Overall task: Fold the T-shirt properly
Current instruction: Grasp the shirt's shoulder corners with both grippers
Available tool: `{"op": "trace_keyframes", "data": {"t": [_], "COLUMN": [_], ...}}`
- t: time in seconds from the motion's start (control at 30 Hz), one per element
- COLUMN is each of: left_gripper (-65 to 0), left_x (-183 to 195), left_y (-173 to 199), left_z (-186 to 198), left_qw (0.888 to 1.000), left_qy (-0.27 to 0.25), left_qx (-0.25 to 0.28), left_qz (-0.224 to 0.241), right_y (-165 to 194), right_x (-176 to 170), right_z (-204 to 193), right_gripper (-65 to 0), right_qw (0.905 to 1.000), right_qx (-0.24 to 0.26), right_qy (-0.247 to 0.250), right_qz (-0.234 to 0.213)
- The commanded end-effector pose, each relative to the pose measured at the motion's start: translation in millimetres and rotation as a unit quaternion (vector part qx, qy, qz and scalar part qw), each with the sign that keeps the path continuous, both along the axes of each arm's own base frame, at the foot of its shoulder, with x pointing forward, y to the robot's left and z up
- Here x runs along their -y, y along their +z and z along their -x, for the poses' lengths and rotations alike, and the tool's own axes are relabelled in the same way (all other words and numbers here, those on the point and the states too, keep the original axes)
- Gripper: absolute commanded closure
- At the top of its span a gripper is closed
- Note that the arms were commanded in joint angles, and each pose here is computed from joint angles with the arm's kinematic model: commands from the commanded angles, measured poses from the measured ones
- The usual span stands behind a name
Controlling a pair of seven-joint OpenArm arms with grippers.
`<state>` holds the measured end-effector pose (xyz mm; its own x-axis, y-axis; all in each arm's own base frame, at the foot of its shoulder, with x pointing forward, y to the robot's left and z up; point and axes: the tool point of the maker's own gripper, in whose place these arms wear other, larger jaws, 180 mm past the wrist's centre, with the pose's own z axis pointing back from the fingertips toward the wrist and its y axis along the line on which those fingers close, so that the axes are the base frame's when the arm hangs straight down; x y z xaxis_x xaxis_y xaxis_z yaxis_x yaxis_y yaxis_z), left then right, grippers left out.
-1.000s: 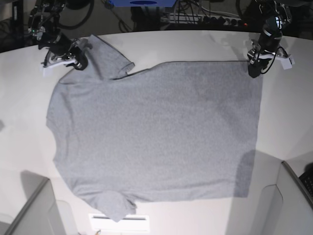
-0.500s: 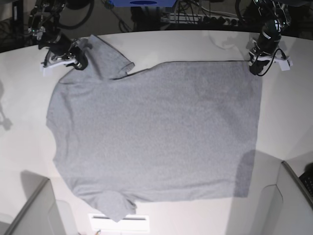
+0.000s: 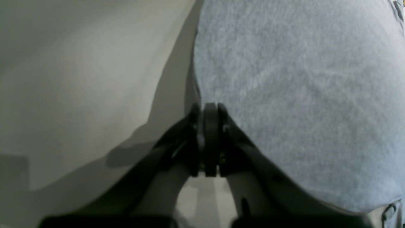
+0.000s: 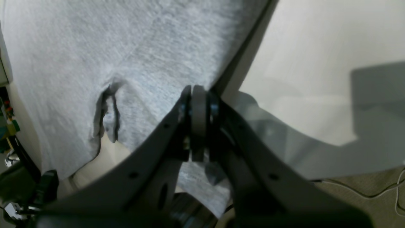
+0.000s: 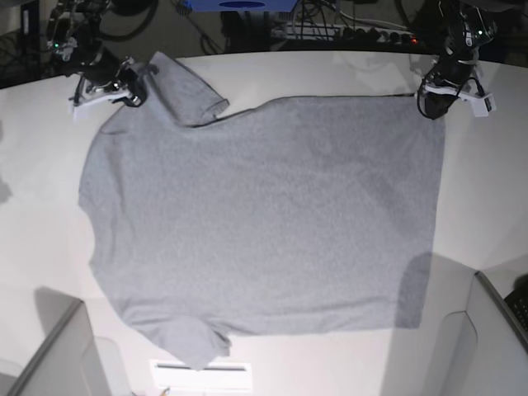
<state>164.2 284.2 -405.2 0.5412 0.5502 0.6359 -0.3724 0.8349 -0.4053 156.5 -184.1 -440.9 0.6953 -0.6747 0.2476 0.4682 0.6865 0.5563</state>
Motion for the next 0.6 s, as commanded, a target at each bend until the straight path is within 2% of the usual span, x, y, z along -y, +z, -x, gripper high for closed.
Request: {"op": "trace_keyframes", "data": {"t": [0.0,0.33,0.57], "left_gripper": [0.0,0.0,0.0], "left_x": [-5.3,6.5,6.3], "left_y": [9.4,33.7,39.1], "left_z": [0.2,-10.5,-20.9], "left_qw": [1.0,0.999,0.998], "left_qy": [-0.003,-0.028,-0.028], "left_qx": [0.011,0.039,0.052], "left_qz": [-0.011,-0.025,-0.026], "right_y": [5.5,42.1,52.7], "right_x": [3.8,2.2,-8.0], "right_z": [-0.3,-19.2,-38.7], "right_gripper": [0.0,0.0,0.0], "right_qw": [0.9999,0.9973,0.9962], "right_qx": [0.006,0.06,0.068], "right_qy": [0.004,0.024,0.051], "right_qz": [0.008,0.034,0.019]}}
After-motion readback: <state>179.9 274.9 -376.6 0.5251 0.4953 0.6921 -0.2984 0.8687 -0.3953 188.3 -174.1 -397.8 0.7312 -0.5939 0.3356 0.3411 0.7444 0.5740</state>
